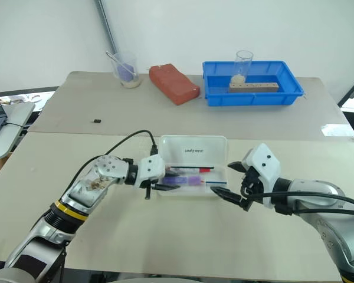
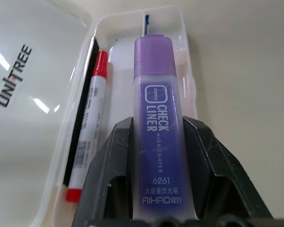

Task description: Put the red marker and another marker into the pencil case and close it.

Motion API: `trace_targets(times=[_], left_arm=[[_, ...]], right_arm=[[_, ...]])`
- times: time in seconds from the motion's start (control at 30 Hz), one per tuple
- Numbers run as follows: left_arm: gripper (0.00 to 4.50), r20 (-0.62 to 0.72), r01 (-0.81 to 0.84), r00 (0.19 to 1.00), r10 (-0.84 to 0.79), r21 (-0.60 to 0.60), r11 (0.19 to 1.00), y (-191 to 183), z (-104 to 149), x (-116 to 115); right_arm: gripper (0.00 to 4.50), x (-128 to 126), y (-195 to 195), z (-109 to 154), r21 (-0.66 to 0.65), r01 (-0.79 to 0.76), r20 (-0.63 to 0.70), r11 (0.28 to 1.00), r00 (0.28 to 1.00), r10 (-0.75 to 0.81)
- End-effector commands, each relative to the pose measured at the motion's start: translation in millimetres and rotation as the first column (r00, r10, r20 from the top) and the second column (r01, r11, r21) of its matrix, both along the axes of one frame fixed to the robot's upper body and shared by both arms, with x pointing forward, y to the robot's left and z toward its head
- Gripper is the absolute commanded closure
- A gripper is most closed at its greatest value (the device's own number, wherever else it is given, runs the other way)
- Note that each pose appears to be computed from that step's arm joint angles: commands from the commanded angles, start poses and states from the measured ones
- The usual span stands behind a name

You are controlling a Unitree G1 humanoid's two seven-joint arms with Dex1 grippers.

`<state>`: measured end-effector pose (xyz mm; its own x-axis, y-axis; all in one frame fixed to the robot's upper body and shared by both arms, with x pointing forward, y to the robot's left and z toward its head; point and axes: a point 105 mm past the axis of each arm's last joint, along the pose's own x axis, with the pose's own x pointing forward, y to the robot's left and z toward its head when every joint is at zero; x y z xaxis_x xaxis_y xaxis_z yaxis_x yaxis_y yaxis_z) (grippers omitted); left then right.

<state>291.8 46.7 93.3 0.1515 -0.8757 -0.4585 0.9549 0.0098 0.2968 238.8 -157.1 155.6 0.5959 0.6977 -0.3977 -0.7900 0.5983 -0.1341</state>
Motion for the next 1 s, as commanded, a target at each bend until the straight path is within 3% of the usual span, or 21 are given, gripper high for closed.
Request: trace_targets(times=[0.03,0.17,0.4,0.7,0.83,1.0], left_arm=[[3.52,0.019,0.019,1.000,-0.019,-0.013,1.000,-3.9,1.8,-2.1],[3.52,0.022,0.021,1.000,-0.021,-0.012,1.000,-5.1,1.0,-1.2],[0.19,0.013,0.037,0.999,-0.036,-0.025,0.999,-4.5,4.5,-7.9],[0.08,0.076,0.087,0.994,-0.084,-0.039,0.995,15.0,53.2,-21.9],[0.08,0.164,0.173,0.976,-0.140,-0.205,0.963,5.8,98.4,-30.4],[0.08,0.178,0.217,0.969,-0.171,-0.284,0.934,-1.9,111.2,-40.8]], right_arm=[[0.00,-2.6,2.0,10.2,0.007,-0.003,0.049,1.000,0.999,0.003],[0.00,-3.4,2.5,10.5,0.007,-0.001,0.050,1.000,0.999,0.001],[0.00,0.2,-7.6,9.4,-0.003,0.032,0.046,0.999,0.998,-0.032],[0.00,17.1,-82.3,-10.4,-0.114,0.257,0.044,0.960,0.966,-0.253],[0.00,22.5,-116.9,-28.9,-0.167,0.341,0.008,0.925,0.939,-0.345],[0.00,40.4,-131.4,-43.2,-0.170,0.379,-0.013,0.909,0.922,-0.387]])
